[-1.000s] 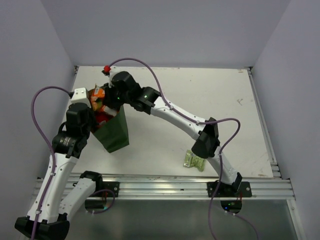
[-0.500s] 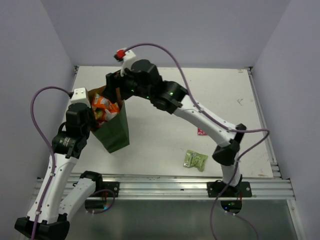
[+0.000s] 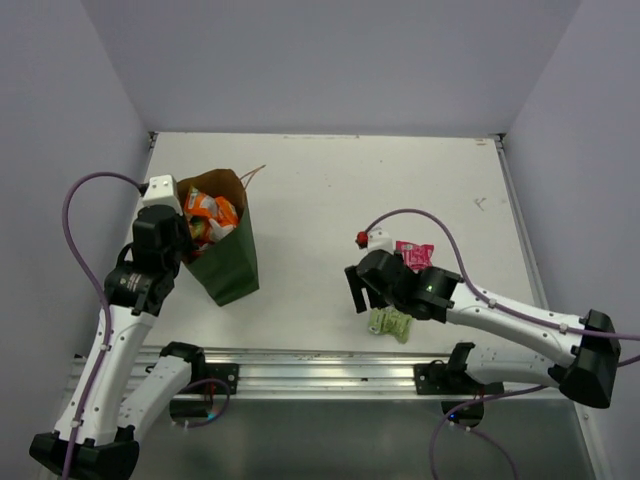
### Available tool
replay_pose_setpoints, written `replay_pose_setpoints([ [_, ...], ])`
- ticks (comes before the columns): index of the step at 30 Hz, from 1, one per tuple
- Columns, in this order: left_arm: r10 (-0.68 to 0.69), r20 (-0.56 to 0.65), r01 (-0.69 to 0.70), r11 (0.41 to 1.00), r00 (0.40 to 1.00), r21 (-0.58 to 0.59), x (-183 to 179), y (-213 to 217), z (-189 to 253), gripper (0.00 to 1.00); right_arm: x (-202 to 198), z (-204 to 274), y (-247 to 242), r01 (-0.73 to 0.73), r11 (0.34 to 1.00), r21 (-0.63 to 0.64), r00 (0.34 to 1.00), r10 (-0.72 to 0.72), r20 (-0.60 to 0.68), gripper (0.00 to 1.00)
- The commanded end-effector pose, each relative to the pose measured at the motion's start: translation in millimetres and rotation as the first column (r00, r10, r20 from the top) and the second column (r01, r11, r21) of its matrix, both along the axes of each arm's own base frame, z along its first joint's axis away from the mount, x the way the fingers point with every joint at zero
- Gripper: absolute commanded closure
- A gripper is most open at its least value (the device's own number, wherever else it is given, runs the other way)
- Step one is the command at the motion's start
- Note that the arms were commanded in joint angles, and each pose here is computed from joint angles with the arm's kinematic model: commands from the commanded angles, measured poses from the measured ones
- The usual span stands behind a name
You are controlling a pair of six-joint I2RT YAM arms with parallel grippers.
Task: Place the snacks into the paper bag
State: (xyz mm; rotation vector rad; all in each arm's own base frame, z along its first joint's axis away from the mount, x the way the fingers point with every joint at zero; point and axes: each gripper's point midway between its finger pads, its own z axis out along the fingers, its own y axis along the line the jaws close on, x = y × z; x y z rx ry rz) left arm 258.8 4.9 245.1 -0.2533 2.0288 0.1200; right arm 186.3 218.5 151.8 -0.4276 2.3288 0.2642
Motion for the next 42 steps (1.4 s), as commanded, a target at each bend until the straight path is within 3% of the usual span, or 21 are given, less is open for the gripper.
replay_pose_setpoints([
  [1,-0.039,0.025,0.04,0.999,0.999,-0.016,4.4,-6.9,9.2,1.0,-11.5,-23.8,-23.1,0.15,0.988,0.03,0.987,-0.148,-0.054,0.2],
  [13,-0.06,0.009,0.06,0.998,0.998,-0.013,3.6,-9.6,7.9,1.0,-57.6,-106.3,-55.1,0.237,0.971,-0.009,0.94,-0.232,-0.251,0.19],
  [24,-0.063,0.015,0.063,0.998,0.998,0.002,-0.9,-7.6,13.3,1.0,-57.6,-141.5,-53.5,0.225,0.973,-0.061,0.935,-0.233,-0.267,0.22],
  [26,-0.065,0.018,0.065,0.998,0.998,0.004,-1.8,-8.1,14.1,1.0,-56.6,-144.3,-52.3,0.219,0.973,-0.07,0.936,-0.229,-0.268,0.33],
  [27,-0.064,0.018,0.064,0.998,0.998,0.005,-2.1,-7.7,13.8,1.0,-56.0,-144.8,-52.1,0.214,0.974,-0.074,0.937,-0.226,-0.266,0.52],
  [29,-0.065,0.021,0.065,0.998,0.998,0.006,-2.5,-7.7,14.6,1.0,-56.3,-142.8,-49.9,0.198,0.977,-0.081,0.939,-0.212,-0.27,0.73],
  [30,-0.064,0.023,0.064,0.998,0.998,0.009,-3.0,-7.4,15.4,1.0,-51.8,-131.8,-41.8,0.179,0.982,-0.063,0.947,-0.189,-0.26,0.97],
  [31,-0.06,0.024,0.06,0.998,0.998,0.01,-3.5,-6.4,15.5,1.0,-48.6,-121.9,-37.5,0.166,0.985,-0.056,0.953,-0.175,-0.249,1.0],
  [33,-0.059,0.028,0.059,0.998,0.998,0.01,-5.0,-5.9,15.7,1.0,-39.7,-94.1,-36.8,0.129,0.989,-0.078,0.972,-0.142,-0.189,1.0],
  [34,-0.06,0.025,0.06,0.998,0.998,0.01,-5.5,-6.0,14.4,1.0,-23.2,-53.4,-15.9,0.117,0.993,-0.005,0.985,-0.117,-0.128,1.0],
  [36,-0.06,0.03,0.06,0.998,0.998,0.009,-7.0,-5.7,15.5,1.0,-6.2,-9.0,-3.8,0.063,0.998,-0.01,0.997,-0.064,-0.042,1.0],
  [39,-0.058,0.038,0.058,0.998,0.998,0.007,-8.5,-5.2,18.0,1.0,39.6,121.8,50.4,-0.008,0.991,0.134,0.985,-0.016,0.175,1.0],
  [42,-0.057,0.043,0.057,0.998,0.997,0.004,-10.2,-5.0,19.4,1.0,57.4,182.6,99.0,-0.141,0.968,0.207,0.957,0.08,0.279,1.0],
])
